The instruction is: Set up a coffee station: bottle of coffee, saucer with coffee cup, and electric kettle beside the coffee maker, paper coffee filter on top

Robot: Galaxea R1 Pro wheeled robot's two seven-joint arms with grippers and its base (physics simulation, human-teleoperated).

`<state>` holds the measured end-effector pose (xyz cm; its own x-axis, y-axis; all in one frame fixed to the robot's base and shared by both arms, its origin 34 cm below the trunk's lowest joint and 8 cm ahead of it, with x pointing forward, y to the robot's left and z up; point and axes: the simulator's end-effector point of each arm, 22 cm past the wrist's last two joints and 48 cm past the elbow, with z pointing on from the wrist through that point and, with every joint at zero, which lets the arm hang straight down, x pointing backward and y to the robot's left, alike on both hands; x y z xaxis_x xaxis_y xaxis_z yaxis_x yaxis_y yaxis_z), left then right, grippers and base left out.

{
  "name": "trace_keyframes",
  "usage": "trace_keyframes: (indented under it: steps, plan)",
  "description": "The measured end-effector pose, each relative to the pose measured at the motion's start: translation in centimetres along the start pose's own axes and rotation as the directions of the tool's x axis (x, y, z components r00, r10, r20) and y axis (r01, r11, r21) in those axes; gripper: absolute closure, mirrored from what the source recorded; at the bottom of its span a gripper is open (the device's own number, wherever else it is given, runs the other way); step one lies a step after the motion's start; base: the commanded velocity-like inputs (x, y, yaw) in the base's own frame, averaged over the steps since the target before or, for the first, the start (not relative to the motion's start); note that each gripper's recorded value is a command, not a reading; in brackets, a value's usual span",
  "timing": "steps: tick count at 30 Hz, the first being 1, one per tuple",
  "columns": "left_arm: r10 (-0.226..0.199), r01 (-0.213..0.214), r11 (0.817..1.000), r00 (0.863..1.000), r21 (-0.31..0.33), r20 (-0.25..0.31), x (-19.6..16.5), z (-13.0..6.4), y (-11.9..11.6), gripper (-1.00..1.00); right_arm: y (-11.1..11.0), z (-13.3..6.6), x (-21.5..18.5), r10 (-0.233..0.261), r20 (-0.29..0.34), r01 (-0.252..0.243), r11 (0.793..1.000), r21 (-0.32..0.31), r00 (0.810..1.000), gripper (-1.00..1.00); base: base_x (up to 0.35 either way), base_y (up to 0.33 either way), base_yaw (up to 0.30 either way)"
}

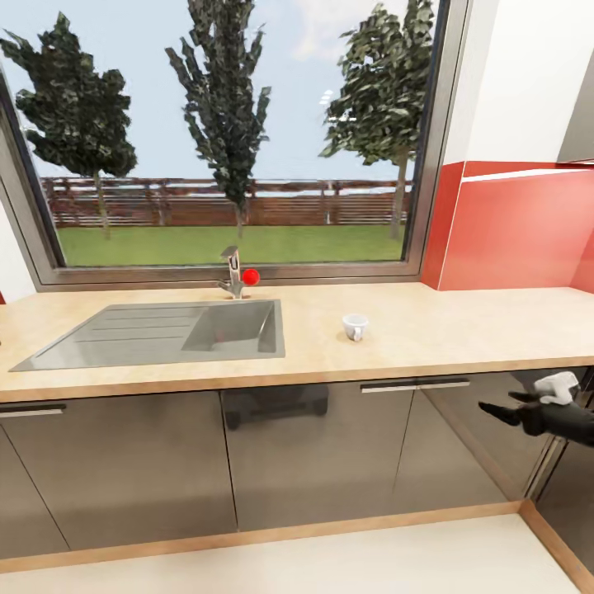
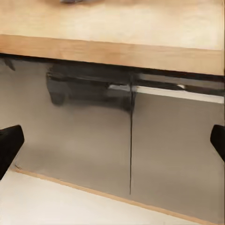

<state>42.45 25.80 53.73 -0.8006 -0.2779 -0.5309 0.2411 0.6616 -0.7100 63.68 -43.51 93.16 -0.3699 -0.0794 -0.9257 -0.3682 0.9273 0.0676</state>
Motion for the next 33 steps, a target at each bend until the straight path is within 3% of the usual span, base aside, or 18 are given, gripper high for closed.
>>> trace_keyframes:
  steps: [4,6,9,13,15,16,20,21,22,25,33]
  plan:
    - [0.000,0.000,1.000,1.000,0.000,0.000,0.0,0.0,0.0,-1.00,-0.1,0.2,-6.5,-0.008,0.036,0.008,1.000,-0.001,0.999,-1.00,0.000,0.000,0.000]
    - [0.000,0.000,1.000,1.000,0.000,0.000,0.0,0.0,0.0,-1.00,0.1,0.7,-10.1,-0.044,0.045,0.043,0.999,0.012,0.998,-1.00,0.000,0.000,0.000]
    - [0.000,0.000,1.000,1.000,0.000,0.000,0.0,0.0,0.0,-1.00,0.3,1.9,-16.3,-0.067,-0.006,0.067,0.995,0.075,0.998,-1.00,0.000,0.000,0.000]
    - [0.000,0.000,1.000,1.000,0.000,0.000,0.0,0.0,0.0,-1.00,0.4,2.9,-21.2,-0.063,-0.022,0.065,0.995,0.077,0.998,-1.00,0.000,0.000,0.000]
    - [0.000,0.000,1.000,1.000,0.000,0.000,0.0,0.0,0.0,-1.00,0.0,4.1,-22.5,-0.047,-0.062,0.052,0.996,0.079,0.997,-1.00,0.000,0.000,0.000]
    - [0.000,0.000,1.000,1.000,0.000,0.000,0.0,0.0,0.0,-1.00,-0.5,6.1,-22.8,-0.028,-0.141,0.040,0.995,0.089,0.990,-1.00,0.000,0.000,0.000]
    - [0.000,0.000,1.000,1.000,0.000,0.000,0.0,0.0,0.0,-1.00,-0.2,9.5,-22.2,-0.011,-0.315,0.050,0.992,0.118,0.949,-1.00,0.000,0.000,0.000]
    - [0.000,0.000,1.000,1.000,0.000,0.000,0.0,0.0,0.0,-1.00,0.7,11.3,-21.2,-0.017,-0.415,0.080,0.988,0.135,0.909,-1.00,0.000,0.000,0.000]
    - [0.000,0.000,1.000,1.000,0.000,0.000,0.0,0.0,0.0,-1.00,3.3,13.3,-20.4,-0.047,-0.492,0.117,0.987,0.112,0.869,-1.00,0.000,0.000,0.000]
    - [0.000,0.000,1.000,1.000,0.000,0.000,0.0,0.0,0.0,-1.00,4.9,14.2,-20.2,-0.073,-0.529,0.146,0.984,0.097,0.845,-1.00,0.000,0.000,0.000]
    - [0.000,0.000,1.000,1.000,-0.001,0.001,-0.1,-0.1,0.1,-1.00,5.5,14.4,-20.1,-0.083,-0.543,0.158,0.983,0.093,0.836,-1.00,0.049,0.000,0.000]
